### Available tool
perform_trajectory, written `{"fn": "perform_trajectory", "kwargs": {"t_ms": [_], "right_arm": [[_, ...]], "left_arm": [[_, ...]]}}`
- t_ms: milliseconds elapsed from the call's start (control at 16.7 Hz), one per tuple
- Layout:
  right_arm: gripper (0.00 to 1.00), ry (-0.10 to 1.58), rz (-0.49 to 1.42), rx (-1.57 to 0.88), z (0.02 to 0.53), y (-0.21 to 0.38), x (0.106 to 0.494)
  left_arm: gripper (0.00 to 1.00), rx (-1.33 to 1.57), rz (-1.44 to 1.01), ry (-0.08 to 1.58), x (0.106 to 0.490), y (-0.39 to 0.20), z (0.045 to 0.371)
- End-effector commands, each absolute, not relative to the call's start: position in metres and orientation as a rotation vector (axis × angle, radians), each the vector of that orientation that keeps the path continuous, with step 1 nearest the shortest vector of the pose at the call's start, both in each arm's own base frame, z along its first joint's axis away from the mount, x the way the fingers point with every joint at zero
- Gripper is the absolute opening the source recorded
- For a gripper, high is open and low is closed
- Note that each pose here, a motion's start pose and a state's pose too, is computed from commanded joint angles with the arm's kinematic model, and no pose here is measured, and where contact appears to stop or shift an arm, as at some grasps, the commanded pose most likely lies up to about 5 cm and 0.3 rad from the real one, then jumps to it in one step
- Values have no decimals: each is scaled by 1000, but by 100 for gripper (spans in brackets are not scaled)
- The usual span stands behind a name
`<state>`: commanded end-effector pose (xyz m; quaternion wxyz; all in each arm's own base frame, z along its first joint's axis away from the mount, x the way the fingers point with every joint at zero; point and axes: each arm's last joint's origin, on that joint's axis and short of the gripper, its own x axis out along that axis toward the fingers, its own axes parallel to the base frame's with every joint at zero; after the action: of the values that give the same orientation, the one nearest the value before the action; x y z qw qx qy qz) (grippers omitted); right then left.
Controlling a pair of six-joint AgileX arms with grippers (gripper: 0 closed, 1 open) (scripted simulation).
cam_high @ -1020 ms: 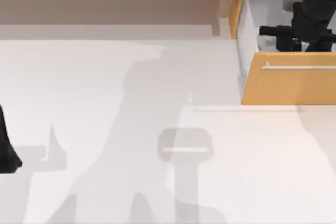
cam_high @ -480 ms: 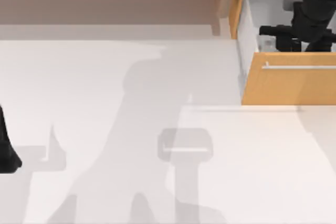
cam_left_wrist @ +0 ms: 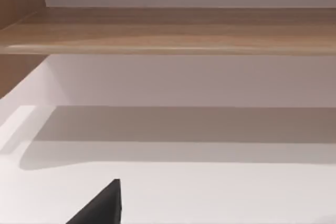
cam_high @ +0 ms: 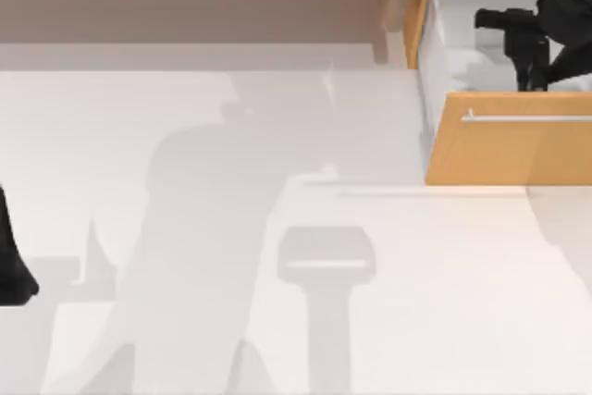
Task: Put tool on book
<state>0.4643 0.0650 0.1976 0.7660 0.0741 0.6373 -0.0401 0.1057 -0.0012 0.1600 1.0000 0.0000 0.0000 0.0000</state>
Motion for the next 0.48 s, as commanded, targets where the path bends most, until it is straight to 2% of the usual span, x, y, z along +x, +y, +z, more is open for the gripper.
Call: {"fn": "perform_trajectory", "kwargs": {"t_ms": [300,480], "right_arm": [[0,1214,-58,224,265,23,438],[0,1153,-76,249,287,-16,415]], "left_arm": [[100,0,0,0,106,-1,160],[100,0,0,0,106,-1,160]]}}
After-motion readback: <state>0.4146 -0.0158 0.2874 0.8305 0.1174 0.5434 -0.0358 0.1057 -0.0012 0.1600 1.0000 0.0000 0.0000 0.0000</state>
